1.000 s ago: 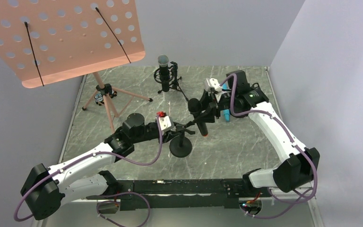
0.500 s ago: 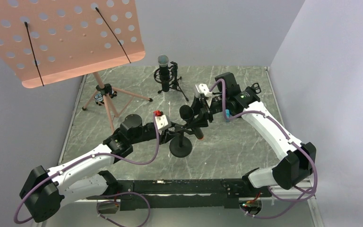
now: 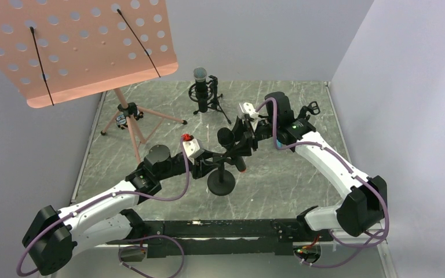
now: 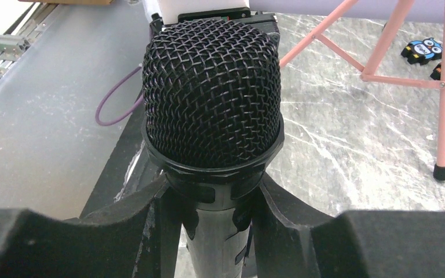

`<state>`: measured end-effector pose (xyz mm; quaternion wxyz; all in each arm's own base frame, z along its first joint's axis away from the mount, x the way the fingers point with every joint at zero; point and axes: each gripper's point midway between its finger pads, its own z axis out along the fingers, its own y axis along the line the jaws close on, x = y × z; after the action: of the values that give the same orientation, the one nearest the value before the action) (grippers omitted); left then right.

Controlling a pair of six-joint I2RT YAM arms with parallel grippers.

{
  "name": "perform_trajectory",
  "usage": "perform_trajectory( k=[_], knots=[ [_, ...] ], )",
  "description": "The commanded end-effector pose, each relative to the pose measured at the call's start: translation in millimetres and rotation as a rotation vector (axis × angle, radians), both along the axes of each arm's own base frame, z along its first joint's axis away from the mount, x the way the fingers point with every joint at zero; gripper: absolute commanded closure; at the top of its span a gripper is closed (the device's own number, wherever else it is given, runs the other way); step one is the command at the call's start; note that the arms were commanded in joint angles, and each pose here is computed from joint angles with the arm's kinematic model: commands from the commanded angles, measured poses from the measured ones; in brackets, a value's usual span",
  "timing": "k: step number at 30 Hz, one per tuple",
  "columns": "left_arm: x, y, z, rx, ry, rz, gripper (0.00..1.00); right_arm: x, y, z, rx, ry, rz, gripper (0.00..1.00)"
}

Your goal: Attach the microphones to the stand

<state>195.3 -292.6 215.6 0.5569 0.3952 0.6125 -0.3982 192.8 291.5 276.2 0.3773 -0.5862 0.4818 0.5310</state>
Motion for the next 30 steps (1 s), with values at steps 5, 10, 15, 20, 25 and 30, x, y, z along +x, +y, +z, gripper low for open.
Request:
perform_trajectory(
  k=[5,10,15,20,25,30],
  knots=[
    [-5,2,26,-0.142,0.040,0.021,0.84,2,5,27,0.104,-0.044,-0.042,0.94],
    [-5,8,27,-0.208,0.065,0.061,0.86,5,5,33,0.179,0.023,-0.091,0.94],
    [-8,9,29,-0.235,0.076,0.061,0.86,1,-1,31,0.269,0.058,-0.118,0.93],
    [-9,5,28,-0.230,0.081,0.048,0.87,1,0,29,0.292,0.046,-0.131,0.93],
    [-10,0,29,-0.217,0.085,0.031,0.87,0,6,35,0.310,0.031,-0.118,0.93],
    [-10,-1,30,-0.222,0.087,0.026,0.87,-1,16,25,0.303,0.061,-0.113,0.93]
  ],
)
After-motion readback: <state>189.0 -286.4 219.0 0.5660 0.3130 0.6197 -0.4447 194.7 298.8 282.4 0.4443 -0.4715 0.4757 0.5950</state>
